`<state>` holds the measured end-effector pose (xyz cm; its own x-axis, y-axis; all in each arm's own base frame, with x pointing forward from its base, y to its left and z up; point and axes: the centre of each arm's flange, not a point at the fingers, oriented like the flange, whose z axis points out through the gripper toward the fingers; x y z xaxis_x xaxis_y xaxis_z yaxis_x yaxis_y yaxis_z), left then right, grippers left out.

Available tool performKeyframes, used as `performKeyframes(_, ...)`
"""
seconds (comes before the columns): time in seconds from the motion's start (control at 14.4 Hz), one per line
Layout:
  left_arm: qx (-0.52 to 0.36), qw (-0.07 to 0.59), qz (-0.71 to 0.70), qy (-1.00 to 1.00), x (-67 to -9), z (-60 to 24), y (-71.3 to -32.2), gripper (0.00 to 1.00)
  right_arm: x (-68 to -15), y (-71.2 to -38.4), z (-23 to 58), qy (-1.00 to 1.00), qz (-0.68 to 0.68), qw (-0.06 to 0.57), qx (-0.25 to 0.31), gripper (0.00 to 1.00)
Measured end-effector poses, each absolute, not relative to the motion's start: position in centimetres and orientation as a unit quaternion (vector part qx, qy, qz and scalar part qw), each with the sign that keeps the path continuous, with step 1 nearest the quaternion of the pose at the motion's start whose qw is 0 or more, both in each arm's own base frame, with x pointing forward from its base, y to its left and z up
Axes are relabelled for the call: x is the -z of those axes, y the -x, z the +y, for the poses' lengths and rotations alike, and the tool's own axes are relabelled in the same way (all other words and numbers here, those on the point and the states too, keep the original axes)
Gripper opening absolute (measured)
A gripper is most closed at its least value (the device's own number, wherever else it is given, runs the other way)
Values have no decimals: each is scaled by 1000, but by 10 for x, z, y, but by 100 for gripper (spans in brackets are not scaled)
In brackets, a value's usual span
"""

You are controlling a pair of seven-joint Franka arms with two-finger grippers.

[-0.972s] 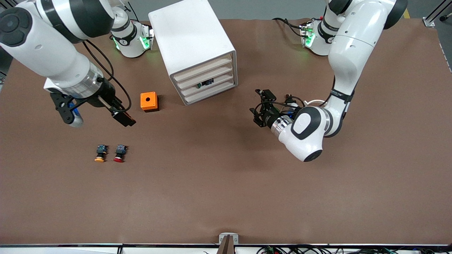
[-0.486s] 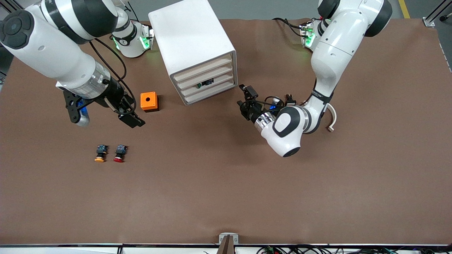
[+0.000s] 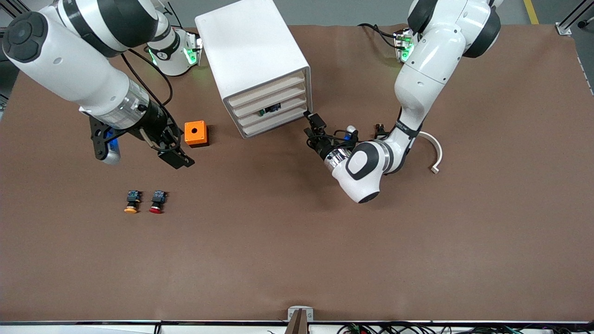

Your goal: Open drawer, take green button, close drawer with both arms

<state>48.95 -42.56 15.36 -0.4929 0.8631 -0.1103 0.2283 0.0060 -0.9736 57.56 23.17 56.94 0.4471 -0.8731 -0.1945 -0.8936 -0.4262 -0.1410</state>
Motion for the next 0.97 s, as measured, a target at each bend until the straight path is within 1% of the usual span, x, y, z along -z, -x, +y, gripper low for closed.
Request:
performKeyframes(0.07, -568, 283, -650, 418, -150, -429, -486, 85, -568, -575, 236, 841, 527, 112, -47, 100)
performKeyframes(0.14, -567, 286, -649, 419, -147, -432, -483, 79, -567, -574, 240, 839, 531, 112, -47, 100)
performKeyframes(0.21, -566, 290, -647, 420, -144, -436, -478, 68, -566, -574, 244, 836, 534, 113, -47, 100)
performKeyframes(0.76, -556, 322, -634, 432, -123, -466, -441, 63, -551, -567, 280, 823, 554, 106, -57, 100)
performKeyframes(0.83, -554, 325, -632, 433, -121, -469, -436, 59, -549, -566, 283, 823, 554, 105, -58, 100)
performKeyframes(0.9, -553, 330, -629, 435, -119, -473, -431, 58, -547, -564, 287, 823, 555, 104, -59, 100)
performKeyframes(0.97, -552, 334, -627, 438, -118, -477, -425, 52, -545, -563, 291, 823, 555, 102, -61, 100)
